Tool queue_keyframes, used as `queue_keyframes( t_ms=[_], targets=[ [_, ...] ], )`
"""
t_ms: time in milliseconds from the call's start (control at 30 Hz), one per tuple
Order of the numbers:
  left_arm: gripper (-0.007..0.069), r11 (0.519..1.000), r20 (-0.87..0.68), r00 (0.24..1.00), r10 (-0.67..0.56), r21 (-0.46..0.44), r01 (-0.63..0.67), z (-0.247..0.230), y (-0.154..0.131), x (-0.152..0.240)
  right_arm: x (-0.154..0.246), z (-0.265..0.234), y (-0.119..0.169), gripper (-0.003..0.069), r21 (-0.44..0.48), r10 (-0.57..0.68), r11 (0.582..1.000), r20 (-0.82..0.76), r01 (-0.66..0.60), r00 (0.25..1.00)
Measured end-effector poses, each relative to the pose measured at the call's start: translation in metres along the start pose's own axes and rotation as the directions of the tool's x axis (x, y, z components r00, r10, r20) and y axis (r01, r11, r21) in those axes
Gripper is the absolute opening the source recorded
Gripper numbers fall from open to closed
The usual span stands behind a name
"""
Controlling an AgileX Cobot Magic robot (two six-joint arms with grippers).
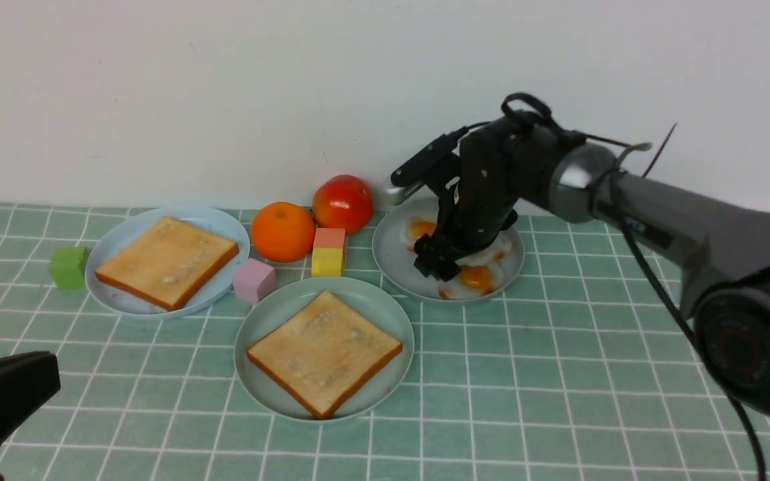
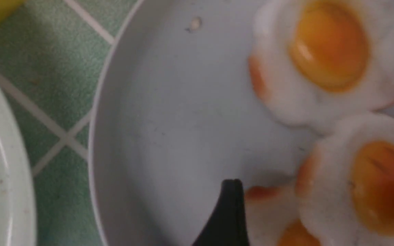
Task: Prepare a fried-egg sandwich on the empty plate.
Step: Use the right arm to grab a fried egg
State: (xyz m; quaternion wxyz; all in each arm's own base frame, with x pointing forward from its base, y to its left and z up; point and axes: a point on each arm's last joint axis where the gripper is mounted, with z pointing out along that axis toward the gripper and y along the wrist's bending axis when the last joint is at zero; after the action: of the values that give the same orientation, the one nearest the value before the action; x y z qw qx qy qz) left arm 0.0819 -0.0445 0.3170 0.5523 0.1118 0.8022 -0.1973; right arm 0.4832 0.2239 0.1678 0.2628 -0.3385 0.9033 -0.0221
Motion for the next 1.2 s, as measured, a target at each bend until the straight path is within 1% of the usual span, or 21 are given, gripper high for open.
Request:
queue_keyframes(
  t_ms=[100,167,267,467,500,567,633,667,733,767,900,1000,1033,1067,1200],
  targets=[
    [-0.0013,1.0,0.0,1.0,-0.002,0.0,0.002,0.0,0.0,0.0,0.0,0.005,0.0,0.0631,0.013,-0.012,1.0,0.013,0.012,1.0],
    [-0.0013,1.0,-0.003,1.0,-0.01,0.003,0.01,0.0,0.0,0.0,-0.001,0.009,-0.001,0.0602,0.034,-0.029,0.999,0.022,0.028,0.999],
    [-0.0013,1.0,-0.009,1.0,-0.028,0.011,0.028,0.0,-0.001,0.001,-0.001,0.01,-0.001,0.0582,0.039,-0.032,0.999,0.024,0.031,0.999],
    [-0.0013,0.999,-0.014,0.999,-0.042,0.018,0.042,0.0,-0.002,0.001,-0.001,0.01,-0.004,0.0493,0.066,-0.059,0.996,0.02,0.058,0.998],
    [-0.0013,0.999,-0.014,0.999,-0.042,0.018,0.042,0.0,-0.002,0.001,-0.001,0.01,-0.005,0.0444,0.078,-0.07,0.995,0.021,0.068,0.997],
    [-0.0013,0.999,-0.015,0.999,-0.042,0.018,0.043,0.0,-0.002,0.001,-0.001,0.01,-0.006,0.0377,0.091,-0.083,0.993,0.02,0.081,0.996],
    [-0.0013,0.999,-0.015,0.999,-0.042,0.018,0.043,0.0,-0.002,0.001,-0.002,0.009,-0.006,0.0281,0.096,-0.089,0.992,0.022,0.087,0.996],
    [-0.0013,0.999,-0.015,0.999,-0.042,0.018,0.043,0.0,-0.002,0.001,-0.002,0.009,-0.005,0.0272,0.097,-0.091,0.991,0.022,0.089,0.996],
    [-0.0013,0.999,-0.014,0.999,-0.042,0.018,0.042,0.0,-0.002,0.001,-0.002,0.009,-0.003,0.0161,0.098,-0.097,0.991,0.022,0.095,0.995],
    [-0.0013,0.999,-0.014,0.999,-0.042,0.018,0.042,0.0,-0.002,0.001,-0.003,0.009,-0.003,0.0146,0.099,-0.102,0.99,0.021,0.099,0.995],
    [-0.0013,0.999,-0.018,0.999,-0.037,0.012,0.037,0.0,-0.001,0.002,-0.006,0.001,-0.002,0.0137,0.111,-0.115,0.987,0.022,0.112,0.993],
    [-0.0013,1.0,-0.035,0.999,-0.026,-0.009,0.026,0.0,0.001,0.003,-0.013,-0.019,0.0,0.009,0.128,-0.136,0.983,0.022,0.133,0.99],
    [-0.0013,1.0,-0.038,0.999,-0.026,-0.012,0.026,0.0,0.001,0.004,-0.013,-0.019,0.001,0.0087,0.127,-0.137,0.983,0.02,0.133,0.99],
    [-0.0013,0.999,-0.052,0.998,-0.022,-0.026,0.02,0.0,0.002,0.005,-0.019,-0.039,0.003,0.0071,0.134,-0.142,0.982,0.03,0.136,0.989],
    [-0.0013,0.998,-0.085,0.996,-0.01,-0.063,0.004,-0.001,0.006,0.008,-0.032,-0.091,0.019,0.0071,0.111,-0.14,0.985,0.061,0.133,0.988]
  ],
)
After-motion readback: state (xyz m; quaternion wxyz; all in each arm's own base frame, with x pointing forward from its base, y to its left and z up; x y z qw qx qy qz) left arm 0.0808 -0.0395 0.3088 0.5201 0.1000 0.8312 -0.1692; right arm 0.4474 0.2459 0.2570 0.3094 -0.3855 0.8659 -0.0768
